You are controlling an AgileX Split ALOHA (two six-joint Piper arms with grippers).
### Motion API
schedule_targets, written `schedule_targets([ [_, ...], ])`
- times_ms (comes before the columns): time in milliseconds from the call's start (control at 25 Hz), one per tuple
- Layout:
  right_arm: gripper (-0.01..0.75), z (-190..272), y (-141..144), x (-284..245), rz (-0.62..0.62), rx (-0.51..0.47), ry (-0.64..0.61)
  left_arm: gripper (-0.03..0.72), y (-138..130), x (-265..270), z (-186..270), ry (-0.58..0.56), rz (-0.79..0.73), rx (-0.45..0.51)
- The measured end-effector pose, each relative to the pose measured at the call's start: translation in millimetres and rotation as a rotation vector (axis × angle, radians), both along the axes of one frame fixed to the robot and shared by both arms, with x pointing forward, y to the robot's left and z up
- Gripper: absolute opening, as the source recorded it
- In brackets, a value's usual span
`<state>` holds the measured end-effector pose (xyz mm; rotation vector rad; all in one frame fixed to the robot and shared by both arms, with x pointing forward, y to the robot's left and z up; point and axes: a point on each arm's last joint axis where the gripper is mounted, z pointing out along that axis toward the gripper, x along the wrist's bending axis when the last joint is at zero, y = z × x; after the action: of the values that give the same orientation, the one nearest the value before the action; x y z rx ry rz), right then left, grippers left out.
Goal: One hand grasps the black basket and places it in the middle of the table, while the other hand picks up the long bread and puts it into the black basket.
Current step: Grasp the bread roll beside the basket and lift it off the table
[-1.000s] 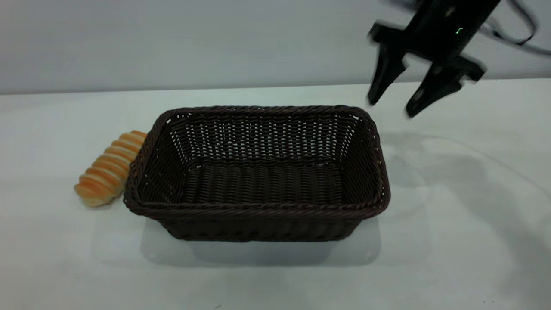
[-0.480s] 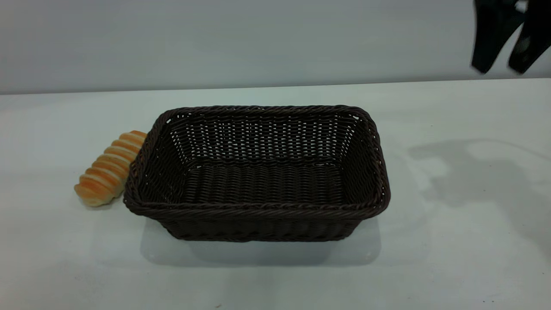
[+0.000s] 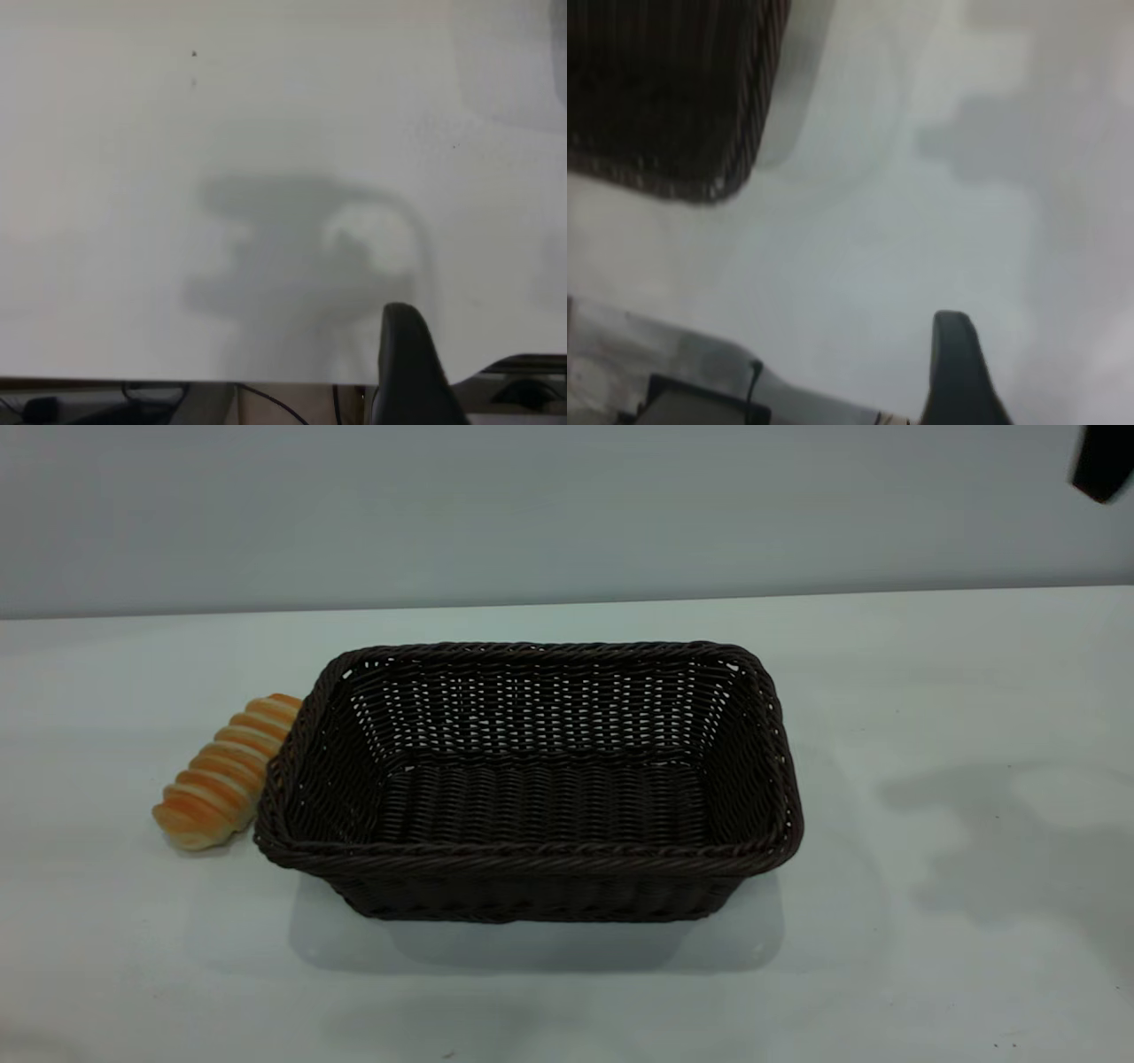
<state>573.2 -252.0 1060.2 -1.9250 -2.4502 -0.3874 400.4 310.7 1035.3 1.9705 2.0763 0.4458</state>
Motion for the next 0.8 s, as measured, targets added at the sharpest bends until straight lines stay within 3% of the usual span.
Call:
schedule_targets([
  [280,0.510,17,-6,-61,-0.010,0.003,-0.026,0.452,-4,31,-3,0.014,-0.041,-0.043],
  [800,0.510,74,-11,-150,-0.008,0.061,-0.271,0.452,-13,111,-20,0.062,-0.218,-0.117],
])
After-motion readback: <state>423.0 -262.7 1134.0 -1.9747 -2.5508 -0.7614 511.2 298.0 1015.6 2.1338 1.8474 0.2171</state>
